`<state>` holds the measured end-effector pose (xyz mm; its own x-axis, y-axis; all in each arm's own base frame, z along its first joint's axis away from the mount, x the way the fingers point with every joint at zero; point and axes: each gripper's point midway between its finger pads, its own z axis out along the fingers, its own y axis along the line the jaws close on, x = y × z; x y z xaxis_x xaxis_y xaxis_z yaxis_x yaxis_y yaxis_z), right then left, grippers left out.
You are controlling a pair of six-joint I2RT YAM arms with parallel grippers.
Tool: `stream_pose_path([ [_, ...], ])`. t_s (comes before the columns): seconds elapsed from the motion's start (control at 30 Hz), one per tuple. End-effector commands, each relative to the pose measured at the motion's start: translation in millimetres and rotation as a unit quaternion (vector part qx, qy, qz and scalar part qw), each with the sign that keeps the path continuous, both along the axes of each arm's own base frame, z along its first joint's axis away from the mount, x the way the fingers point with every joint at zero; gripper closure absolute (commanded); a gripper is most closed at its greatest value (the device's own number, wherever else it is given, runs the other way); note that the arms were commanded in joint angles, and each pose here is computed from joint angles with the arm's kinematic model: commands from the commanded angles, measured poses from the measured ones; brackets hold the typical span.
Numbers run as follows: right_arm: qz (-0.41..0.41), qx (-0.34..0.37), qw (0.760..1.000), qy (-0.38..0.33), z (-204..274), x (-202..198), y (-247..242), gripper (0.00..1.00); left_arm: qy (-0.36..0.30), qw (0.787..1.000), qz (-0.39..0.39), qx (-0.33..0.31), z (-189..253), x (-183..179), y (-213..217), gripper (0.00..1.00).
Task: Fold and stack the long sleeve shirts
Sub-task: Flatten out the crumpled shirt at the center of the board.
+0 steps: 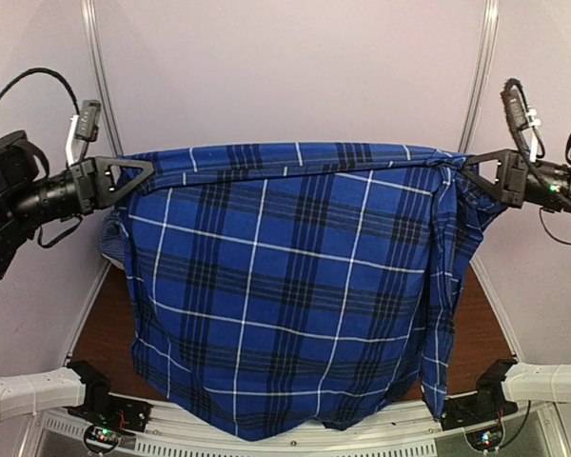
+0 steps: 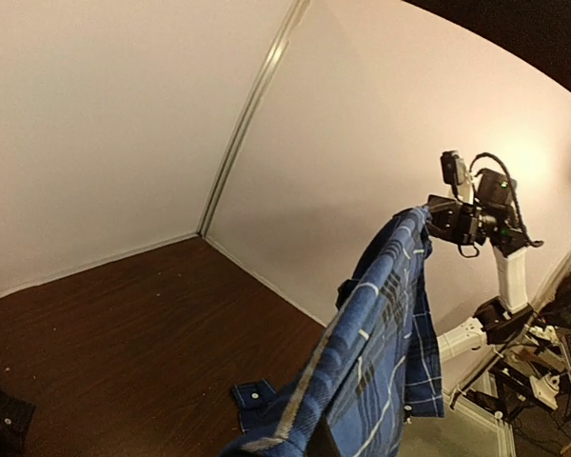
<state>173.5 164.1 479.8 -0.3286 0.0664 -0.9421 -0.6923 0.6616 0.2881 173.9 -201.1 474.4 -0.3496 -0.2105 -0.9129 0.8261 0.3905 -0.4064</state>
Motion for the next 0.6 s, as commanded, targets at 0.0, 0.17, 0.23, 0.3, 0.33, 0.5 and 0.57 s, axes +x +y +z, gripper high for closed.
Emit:
stream_pose_path([
  [0.0, -0.243, -0.074, 0.967, 0.027, -46, 88, -51, 1.00, 0.088, 0.983, 0.157, 0.034, -64, 98, 12, 1.00],
  [0.17, -0.324, -0.207, 0.922, 0.055, -136, 186, -46, 1.00, 0.148, 0.958, 0.221, 0.111, -154, 192, -4, 1.00],
  [0.23, -0.339, -0.263, 0.901, 0.066, -178, 230, -43, 1.00, 0.174, 0.942, 0.247, 0.148, -200, 233, -10, 1.00],
  [0.3, -0.344, -0.311, 0.883, 0.077, -225, 273, -38, 1.00, 0.203, 0.925, 0.262, 0.186, -250, 271, -15, 1.00],
  [0.33, -0.344, -0.326, 0.877, 0.085, -245, 294, -35, 1.00, 0.217, 0.917, 0.268, 0.200, -272, 288, -17, 1.00],
  [0.5, -0.329, -0.412, 0.840, 0.128, -365, 374, -17, 1.00, 0.278, 0.892, 0.272, 0.229, -380, 342, -32, 1.00],
  [0.57, -0.331, -0.426, 0.832, 0.129, -383, 391, -13, 1.00, 0.282, 0.901, 0.254, 0.212, -392, 354, -45, 1.00],
])
